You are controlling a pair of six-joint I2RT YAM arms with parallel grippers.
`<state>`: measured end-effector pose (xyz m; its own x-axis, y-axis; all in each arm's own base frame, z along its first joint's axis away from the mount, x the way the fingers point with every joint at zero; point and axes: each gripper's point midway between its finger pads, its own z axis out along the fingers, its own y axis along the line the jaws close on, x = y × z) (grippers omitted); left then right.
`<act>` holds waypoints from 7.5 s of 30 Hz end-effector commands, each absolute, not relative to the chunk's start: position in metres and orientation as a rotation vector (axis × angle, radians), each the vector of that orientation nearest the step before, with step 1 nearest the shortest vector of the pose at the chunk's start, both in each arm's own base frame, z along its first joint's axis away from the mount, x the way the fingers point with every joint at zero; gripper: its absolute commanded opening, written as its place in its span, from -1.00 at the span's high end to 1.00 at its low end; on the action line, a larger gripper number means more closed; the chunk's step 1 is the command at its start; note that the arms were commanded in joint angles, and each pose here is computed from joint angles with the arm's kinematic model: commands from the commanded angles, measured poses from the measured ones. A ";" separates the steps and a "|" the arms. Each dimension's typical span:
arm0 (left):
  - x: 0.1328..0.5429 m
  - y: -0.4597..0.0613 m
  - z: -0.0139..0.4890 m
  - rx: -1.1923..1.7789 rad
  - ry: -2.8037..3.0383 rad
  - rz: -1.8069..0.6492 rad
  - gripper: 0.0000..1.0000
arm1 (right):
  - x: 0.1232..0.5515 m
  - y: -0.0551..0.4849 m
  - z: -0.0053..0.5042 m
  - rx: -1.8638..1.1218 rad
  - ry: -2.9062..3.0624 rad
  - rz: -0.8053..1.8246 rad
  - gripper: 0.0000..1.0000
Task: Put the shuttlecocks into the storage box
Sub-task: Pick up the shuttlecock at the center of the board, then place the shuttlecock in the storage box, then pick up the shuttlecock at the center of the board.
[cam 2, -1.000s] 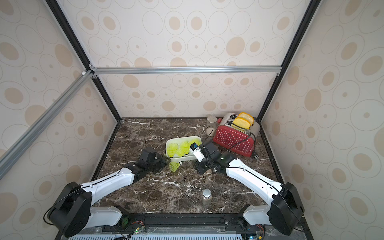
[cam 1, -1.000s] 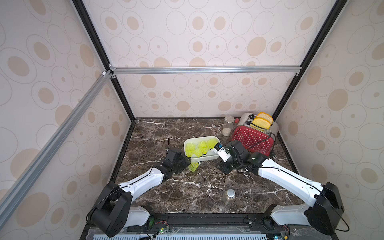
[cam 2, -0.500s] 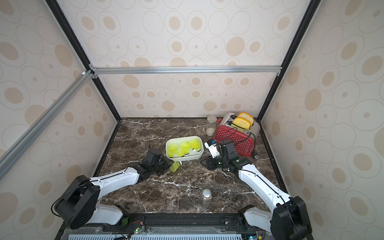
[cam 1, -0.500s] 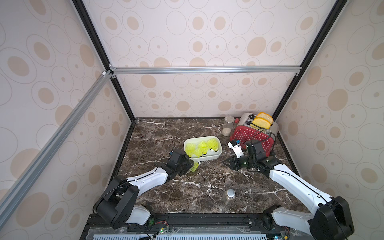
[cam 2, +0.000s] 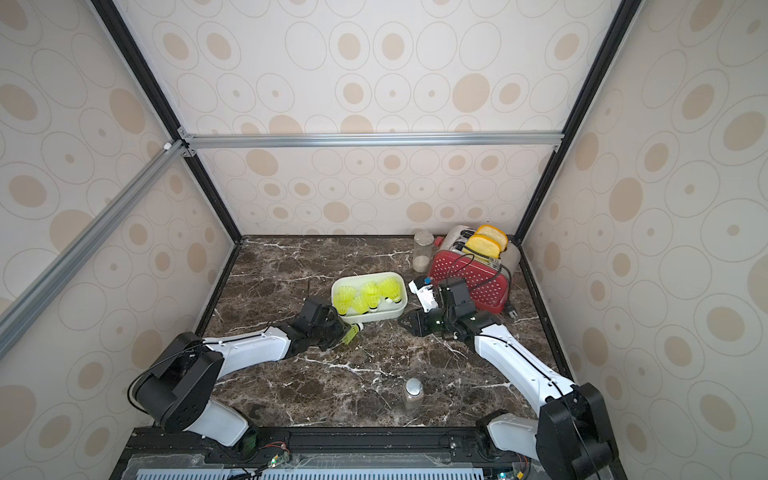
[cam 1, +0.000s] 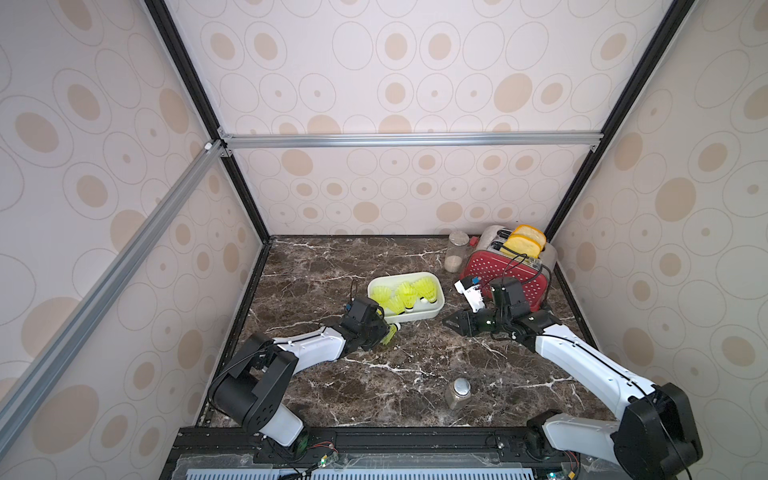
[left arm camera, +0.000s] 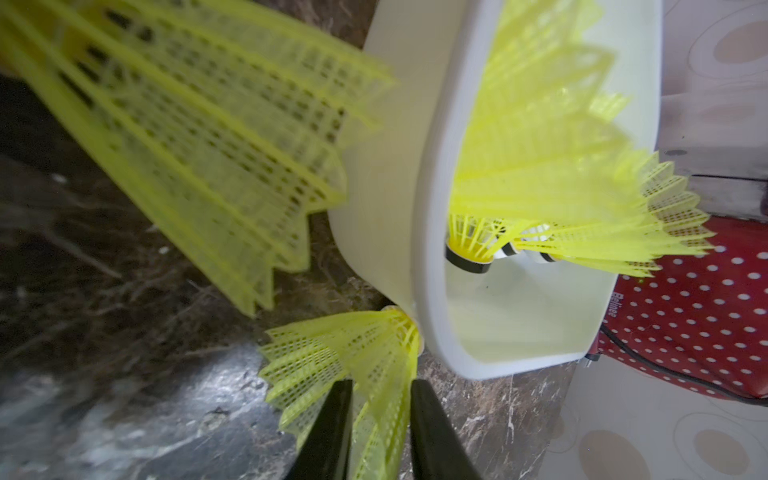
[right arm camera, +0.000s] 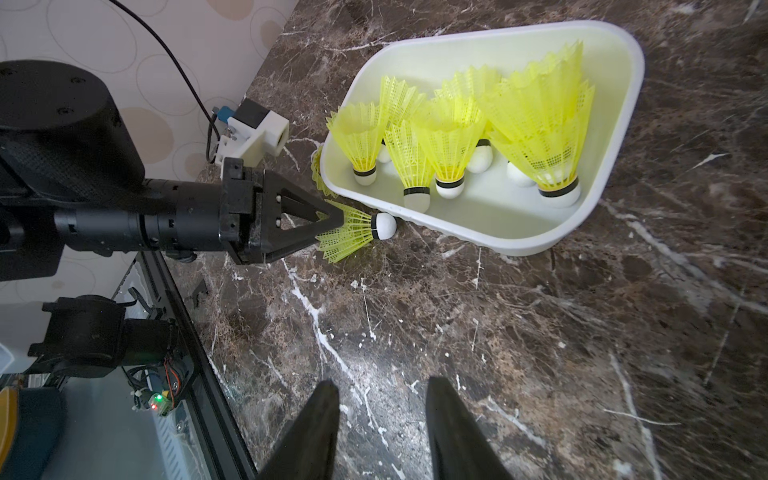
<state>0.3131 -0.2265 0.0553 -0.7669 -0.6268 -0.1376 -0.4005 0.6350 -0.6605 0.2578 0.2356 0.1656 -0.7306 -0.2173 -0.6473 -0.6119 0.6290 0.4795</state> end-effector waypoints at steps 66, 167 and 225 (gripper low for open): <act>0.404 -0.219 0.138 0.759 2.936 0.163 1.00 | 0.373 0.260 0.197 -0.250 2.186 0.951 0.15; 0.138 -0.061 0.229 -0.147 2.361 -0.467 -0.98 | 0.273 0.490 0.089 -0.710 2.456 0.713 0.22; 0.142 -0.087 0.249 -0.037 2.352 -0.609 -0.98 | 0.262 0.484 0.165 -1.378 2.260 0.609 1.00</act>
<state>0.1369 -0.0814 0.2330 -0.7736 -0.2088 -0.5983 0.0936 0.8962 -0.4338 0.2759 0.5076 0.1002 -0.5741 -0.6158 -0.5396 -0.8006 0.5602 0.2125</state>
